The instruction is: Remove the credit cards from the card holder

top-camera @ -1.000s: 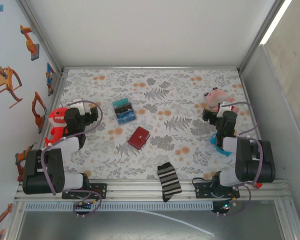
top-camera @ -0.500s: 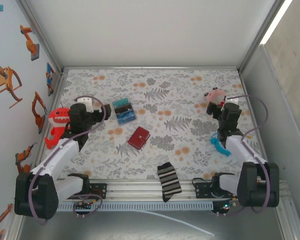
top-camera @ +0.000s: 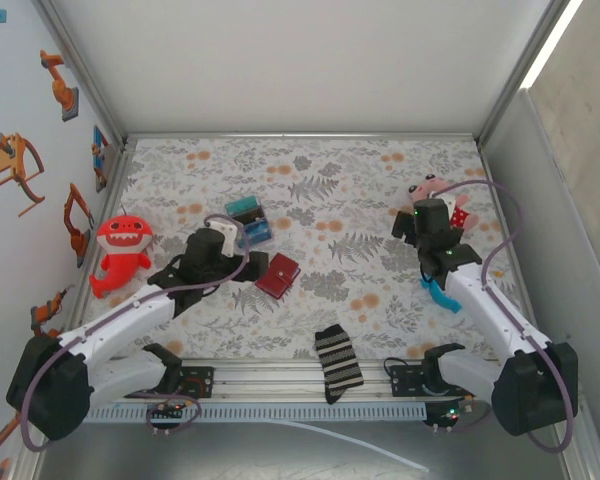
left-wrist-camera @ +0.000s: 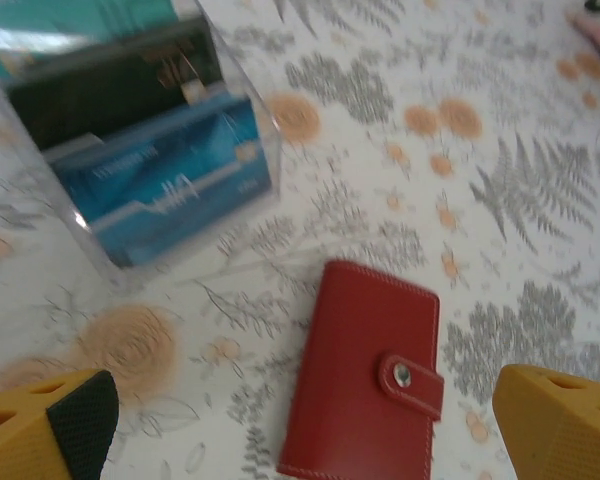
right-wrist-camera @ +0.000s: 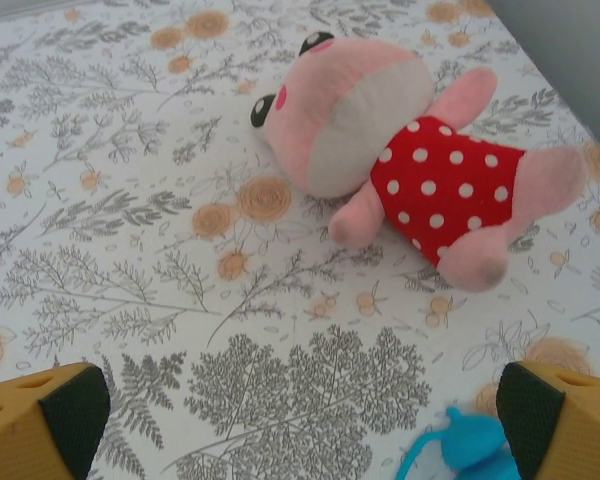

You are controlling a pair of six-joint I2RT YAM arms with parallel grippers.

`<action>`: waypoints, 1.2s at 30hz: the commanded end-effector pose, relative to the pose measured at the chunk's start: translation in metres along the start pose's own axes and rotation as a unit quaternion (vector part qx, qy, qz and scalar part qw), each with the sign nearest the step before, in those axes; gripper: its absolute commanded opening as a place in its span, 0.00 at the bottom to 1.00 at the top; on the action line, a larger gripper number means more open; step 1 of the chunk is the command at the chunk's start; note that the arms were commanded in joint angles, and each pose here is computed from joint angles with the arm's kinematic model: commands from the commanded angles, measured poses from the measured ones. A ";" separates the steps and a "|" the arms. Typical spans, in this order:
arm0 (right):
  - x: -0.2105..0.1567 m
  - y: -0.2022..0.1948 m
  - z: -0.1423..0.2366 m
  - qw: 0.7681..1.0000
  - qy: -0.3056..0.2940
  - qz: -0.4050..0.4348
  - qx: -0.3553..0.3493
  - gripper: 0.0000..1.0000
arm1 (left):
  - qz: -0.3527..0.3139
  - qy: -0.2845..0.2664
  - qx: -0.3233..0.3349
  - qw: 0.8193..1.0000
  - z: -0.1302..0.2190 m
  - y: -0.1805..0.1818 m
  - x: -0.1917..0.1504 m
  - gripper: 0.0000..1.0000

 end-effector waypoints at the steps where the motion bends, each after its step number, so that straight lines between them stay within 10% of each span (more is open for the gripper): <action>1: -0.010 -0.005 0.007 0.999 0.029 -0.017 -0.034 0.99 | -0.022 0.045 -0.016 0.999 -0.008 -0.017 -0.009 0.97; 17: -0.020 -0.003 0.015 0.998 0.046 -0.032 -0.038 0.99 | -0.140 0.195 -0.038 0.970 -0.045 -0.048 -0.032 0.97; 36: -0.029 -0.012 0.017 0.997 0.051 -0.039 -0.047 1.00 | -0.155 0.223 -0.004 0.962 -0.062 -0.049 -0.040 0.97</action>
Point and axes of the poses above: each hand's point on the last joint's axis, 136 mm out from that joint toward the fingers, its own z axis back along the fingers, its own y axis along the line the jaws close on, x = y × z, the point moved 4 cm from there along z, back along the fingers, and after that the axes turned 15 degrees about -z, right-handed, at the moved point
